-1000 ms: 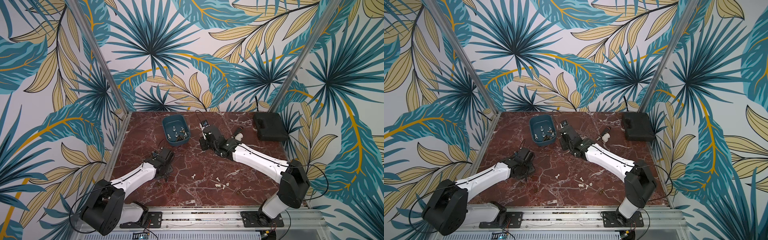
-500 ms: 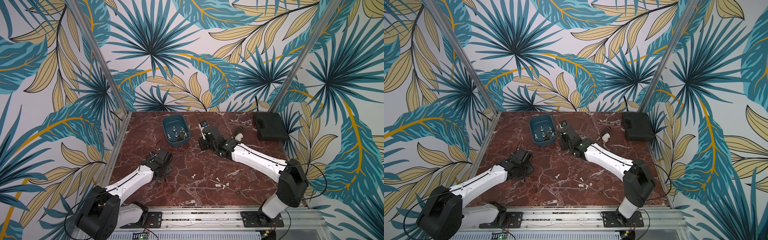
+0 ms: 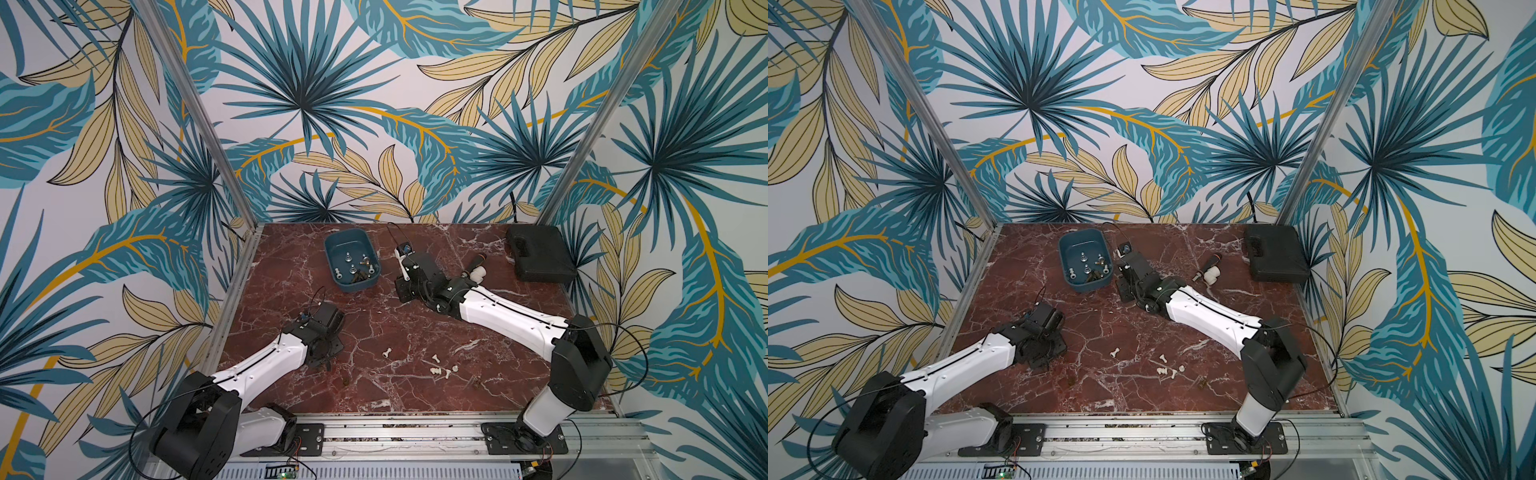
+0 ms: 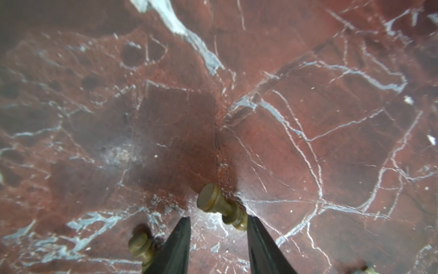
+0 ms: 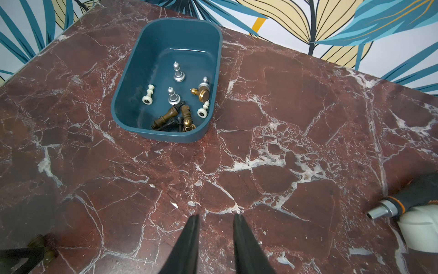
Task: Put the chess pieces into the storage box
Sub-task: Pick up the chess piece at the center of the board.
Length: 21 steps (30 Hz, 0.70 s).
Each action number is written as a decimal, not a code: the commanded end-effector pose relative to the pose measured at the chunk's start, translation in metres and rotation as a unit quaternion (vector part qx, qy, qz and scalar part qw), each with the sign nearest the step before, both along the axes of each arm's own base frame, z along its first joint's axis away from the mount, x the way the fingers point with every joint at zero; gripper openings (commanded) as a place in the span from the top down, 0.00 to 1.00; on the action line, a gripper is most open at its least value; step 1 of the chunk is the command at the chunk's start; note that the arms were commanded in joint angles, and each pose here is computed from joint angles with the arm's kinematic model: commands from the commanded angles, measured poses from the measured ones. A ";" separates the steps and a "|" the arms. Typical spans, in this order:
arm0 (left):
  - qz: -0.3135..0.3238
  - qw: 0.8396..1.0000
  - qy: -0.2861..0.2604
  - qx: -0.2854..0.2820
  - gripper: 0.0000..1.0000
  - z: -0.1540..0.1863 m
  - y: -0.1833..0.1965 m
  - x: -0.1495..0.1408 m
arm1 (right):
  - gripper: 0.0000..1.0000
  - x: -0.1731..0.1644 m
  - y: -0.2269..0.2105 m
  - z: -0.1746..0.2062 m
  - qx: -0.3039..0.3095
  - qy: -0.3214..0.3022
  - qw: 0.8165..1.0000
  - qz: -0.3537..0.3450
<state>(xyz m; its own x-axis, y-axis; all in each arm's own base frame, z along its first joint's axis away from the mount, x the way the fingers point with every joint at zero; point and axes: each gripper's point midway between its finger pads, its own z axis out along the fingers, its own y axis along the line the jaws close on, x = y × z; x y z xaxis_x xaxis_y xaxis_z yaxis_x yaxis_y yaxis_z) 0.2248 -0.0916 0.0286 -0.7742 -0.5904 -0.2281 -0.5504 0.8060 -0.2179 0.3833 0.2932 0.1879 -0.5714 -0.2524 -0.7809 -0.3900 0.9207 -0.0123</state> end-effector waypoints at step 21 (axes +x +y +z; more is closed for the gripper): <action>-0.102 0.993 0.018 0.058 0.94 0.000 -0.005 0.024 | 0.71 0.004 -0.005 -0.008 -0.011 0.004 1.000 -0.008</action>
